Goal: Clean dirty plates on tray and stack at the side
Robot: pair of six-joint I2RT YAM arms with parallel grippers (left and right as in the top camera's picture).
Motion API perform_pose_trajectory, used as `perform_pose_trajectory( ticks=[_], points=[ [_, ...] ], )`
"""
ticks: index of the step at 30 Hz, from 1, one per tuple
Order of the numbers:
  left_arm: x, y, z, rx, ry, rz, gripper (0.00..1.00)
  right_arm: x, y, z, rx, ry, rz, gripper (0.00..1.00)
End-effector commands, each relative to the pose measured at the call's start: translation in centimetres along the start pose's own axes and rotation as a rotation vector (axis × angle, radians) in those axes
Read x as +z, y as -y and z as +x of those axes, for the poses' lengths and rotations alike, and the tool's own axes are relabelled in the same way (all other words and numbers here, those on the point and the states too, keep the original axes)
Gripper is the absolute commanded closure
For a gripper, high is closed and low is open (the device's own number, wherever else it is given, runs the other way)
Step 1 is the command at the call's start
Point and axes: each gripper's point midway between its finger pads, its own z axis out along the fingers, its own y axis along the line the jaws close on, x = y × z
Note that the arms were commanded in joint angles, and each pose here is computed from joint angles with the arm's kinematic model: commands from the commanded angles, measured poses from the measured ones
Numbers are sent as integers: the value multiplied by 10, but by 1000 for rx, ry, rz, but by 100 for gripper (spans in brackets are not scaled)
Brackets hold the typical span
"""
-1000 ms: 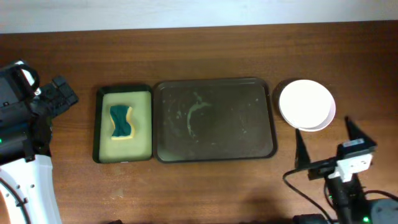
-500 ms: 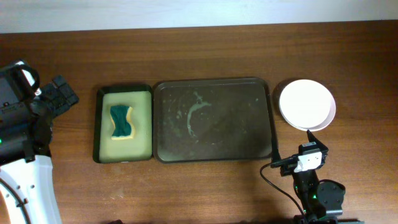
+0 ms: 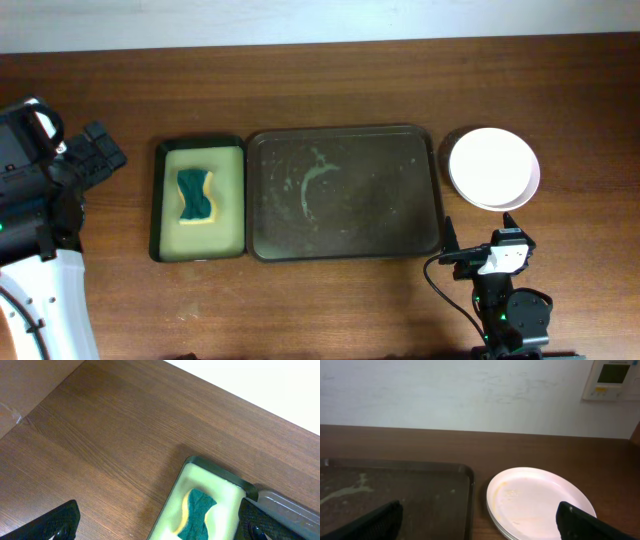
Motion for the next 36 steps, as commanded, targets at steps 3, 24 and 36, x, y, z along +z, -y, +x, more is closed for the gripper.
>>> perform_pose_trajectory(
  ticks=[3,24,36],
  points=[
    [-3,0,-3,10,11,4,0,0,-1,2,9,-4,-1,2],
    [-75,13,151,89,406,302,0,0,-1,2,9,-4,-1,2],
    [-52,42,135,-19,937,497,1,0,-1,2,9,-4,-1,2]
  ],
)
